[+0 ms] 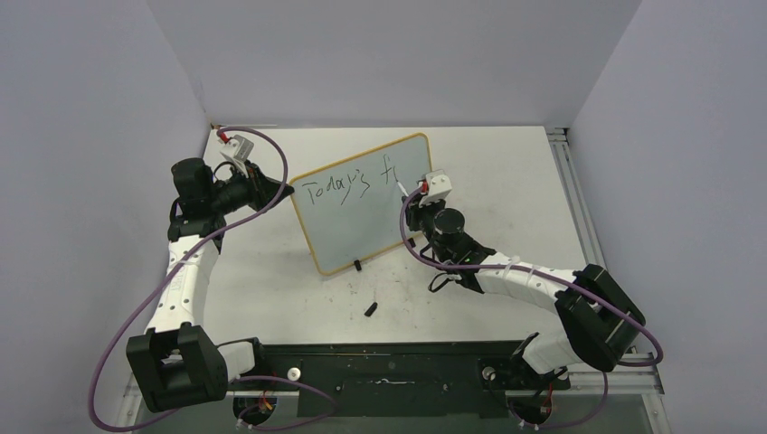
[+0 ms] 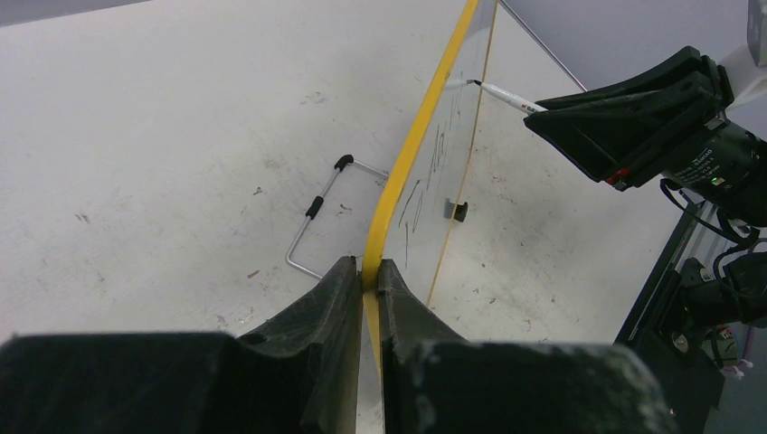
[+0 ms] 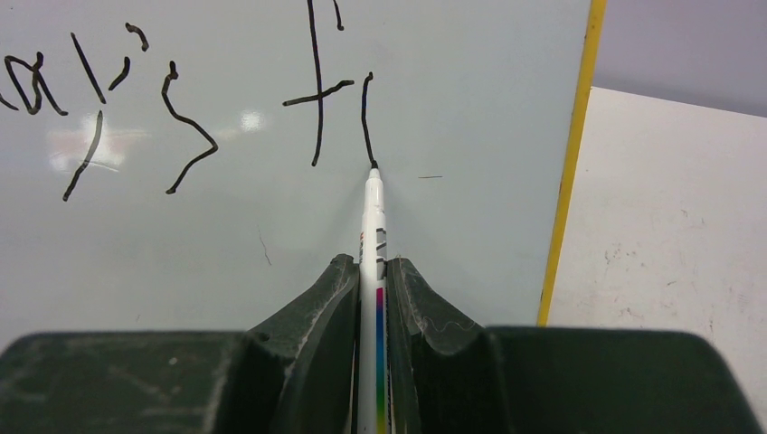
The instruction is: Write a sentence on the whiteboard
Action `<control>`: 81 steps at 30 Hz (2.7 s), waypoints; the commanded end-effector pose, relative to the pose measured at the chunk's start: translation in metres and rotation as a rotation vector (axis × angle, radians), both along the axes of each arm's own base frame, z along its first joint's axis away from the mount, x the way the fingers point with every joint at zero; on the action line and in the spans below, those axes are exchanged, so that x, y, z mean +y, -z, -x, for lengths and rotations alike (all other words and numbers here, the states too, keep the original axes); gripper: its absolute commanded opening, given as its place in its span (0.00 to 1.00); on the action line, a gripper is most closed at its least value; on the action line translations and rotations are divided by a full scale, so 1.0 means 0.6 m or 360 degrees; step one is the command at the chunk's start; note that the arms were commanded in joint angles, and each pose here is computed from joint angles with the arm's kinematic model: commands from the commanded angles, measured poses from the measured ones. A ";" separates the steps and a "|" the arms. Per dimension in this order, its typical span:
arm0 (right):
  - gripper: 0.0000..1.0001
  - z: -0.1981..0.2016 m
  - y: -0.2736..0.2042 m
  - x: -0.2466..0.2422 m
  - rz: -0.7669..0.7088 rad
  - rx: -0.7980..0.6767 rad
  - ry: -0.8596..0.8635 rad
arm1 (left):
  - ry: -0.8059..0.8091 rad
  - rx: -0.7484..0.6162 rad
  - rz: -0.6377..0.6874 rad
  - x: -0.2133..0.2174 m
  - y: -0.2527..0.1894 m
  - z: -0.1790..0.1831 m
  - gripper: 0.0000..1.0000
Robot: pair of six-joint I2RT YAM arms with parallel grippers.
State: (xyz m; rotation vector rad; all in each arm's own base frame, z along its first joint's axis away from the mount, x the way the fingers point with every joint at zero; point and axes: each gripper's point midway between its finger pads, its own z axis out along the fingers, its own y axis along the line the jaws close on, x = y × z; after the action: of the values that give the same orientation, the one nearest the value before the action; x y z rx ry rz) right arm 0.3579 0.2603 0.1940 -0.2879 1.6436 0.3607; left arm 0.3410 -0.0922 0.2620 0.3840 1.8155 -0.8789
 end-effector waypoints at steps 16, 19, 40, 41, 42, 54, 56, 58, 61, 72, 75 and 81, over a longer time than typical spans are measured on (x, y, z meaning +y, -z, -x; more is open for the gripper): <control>0.05 -0.043 -0.095 -0.008 -0.0093 -0.0191 0.0088 | 0.0017 -0.0050 -0.0009 0.001 -0.010 0.003 0.00; 0.05 -0.045 -0.089 -0.006 -0.0091 -0.0181 0.0081 | 0.0017 -0.0049 -0.0009 0.001 -0.010 0.003 0.00; 0.05 -0.021 -0.036 -0.026 -0.0070 -0.0065 0.0103 | 0.0018 -0.0051 -0.0009 0.001 -0.010 0.003 0.00; 0.05 -0.020 -0.045 -0.028 -0.0079 -0.0081 0.0106 | 0.0017 -0.0051 -0.0009 0.001 -0.010 0.003 0.00; 0.05 -0.019 -0.054 -0.031 -0.0087 -0.0098 0.0110 | 0.0019 -0.0050 -0.0009 0.001 -0.010 0.004 0.00; 0.05 -0.038 -0.135 -0.036 -0.0103 -0.0255 0.0151 | 0.0015 -0.0048 -0.0009 0.002 -0.009 0.003 0.00; 0.05 -0.046 -0.136 -0.032 -0.0092 -0.0264 0.0150 | 0.0017 -0.0051 -0.0009 0.001 -0.010 0.003 0.00; 0.05 -0.055 -0.140 -0.030 -0.0088 -0.0272 0.0149 | 0.0017 -0.0050 -0.0009 0.001 -0.010 0.003 0.00; 0.05 -0.063 -0.145 -0.027 -0.0094 -0.0283 0.0146 | 0.0016 -0.0051 -0.0009 0.002 -0.010 0.003 0.00; 0.05 -0.068 -0.101 -0.027 -0.0053 -0.0200 0.0133 | 0.0016 -0.0050 -0.0005 0.003 -0.011 0.002 0.00; 0.05 -0.062 -0.084 -0.028 -0.0044 -0.0163 0.0122 | 0.0019 -0.0050 -0.0003 0.002 -0.011 0.002 0.00; 0.05 -0.045 -0.043 -0.032 -0.0035 -0.0070 0.0104 | 0.0017 -0.0054 -0.0004 0.003 -0.012 0.003 0.00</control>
State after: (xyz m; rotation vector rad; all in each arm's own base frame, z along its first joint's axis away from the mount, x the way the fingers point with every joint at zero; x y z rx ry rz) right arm 0.3922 0.2406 0.2272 -0.2268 1.5883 0.2797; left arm 0.3403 -0.0923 0.2618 0.3860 1.8147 -0.8842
